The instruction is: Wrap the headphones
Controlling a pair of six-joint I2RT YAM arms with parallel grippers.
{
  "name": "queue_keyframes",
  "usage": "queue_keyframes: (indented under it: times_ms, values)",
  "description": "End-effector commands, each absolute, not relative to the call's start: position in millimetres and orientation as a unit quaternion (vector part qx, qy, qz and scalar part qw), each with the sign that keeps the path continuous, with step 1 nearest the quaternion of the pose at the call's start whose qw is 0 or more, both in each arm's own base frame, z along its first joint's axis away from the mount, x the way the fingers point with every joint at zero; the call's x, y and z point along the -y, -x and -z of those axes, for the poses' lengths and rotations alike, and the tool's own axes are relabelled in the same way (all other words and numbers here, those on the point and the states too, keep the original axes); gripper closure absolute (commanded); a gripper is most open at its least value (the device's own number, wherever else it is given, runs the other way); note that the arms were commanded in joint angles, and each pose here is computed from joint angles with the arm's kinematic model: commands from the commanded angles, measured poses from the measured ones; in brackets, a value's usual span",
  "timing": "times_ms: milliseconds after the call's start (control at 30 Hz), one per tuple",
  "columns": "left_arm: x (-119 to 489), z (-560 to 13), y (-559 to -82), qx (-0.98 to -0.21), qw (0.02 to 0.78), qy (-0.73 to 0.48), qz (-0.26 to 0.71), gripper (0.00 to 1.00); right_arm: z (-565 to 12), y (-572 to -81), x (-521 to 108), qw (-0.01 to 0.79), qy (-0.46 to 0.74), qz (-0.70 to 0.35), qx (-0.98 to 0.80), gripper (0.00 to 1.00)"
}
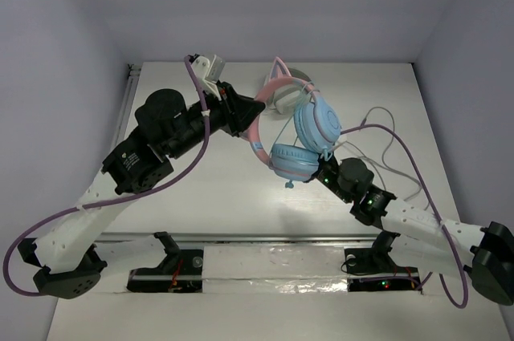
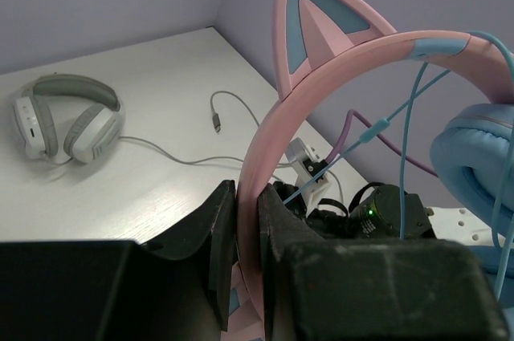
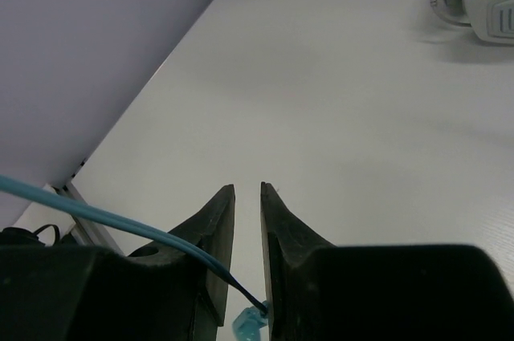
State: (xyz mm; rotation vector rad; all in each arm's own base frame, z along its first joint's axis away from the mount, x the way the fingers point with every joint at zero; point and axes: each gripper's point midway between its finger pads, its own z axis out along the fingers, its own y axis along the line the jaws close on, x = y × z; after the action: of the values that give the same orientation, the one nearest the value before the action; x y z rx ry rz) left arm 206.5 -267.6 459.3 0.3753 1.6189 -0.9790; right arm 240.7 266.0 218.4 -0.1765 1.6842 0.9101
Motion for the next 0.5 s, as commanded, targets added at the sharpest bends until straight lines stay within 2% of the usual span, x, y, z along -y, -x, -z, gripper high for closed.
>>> queue_keyframes:
  times_ms: [0,133,300,467]
  values:
    - [255.9,-522.6,-198.0,-0.625,0.616,-0.125,0.462,1.00,-234.7,-241.8,-264.2,0.588,0.052,-0.414,-0.693,0.74]
    - [255.7,-524.0,-197.9,-0.624,0.618,-0.126,0.462,1.00,-234.6,-239.4,-259.7,0.589,0.046,-0.415,-0.692,0.68]
    - [257.2,-525.6,-199.1,-0.623,0.618,-0.125,0.464,1.00,-233.3,-238.2,-260.9,0.586,0.050,-0.417,-0.693,0.67]
    - [258.4,-526.1,-199.9,-0.624,0.616,-0.124,0.465,1.00,-230.1,-239.0,-264.8,0.583,0.057,-0.417,-0.695,0.61]
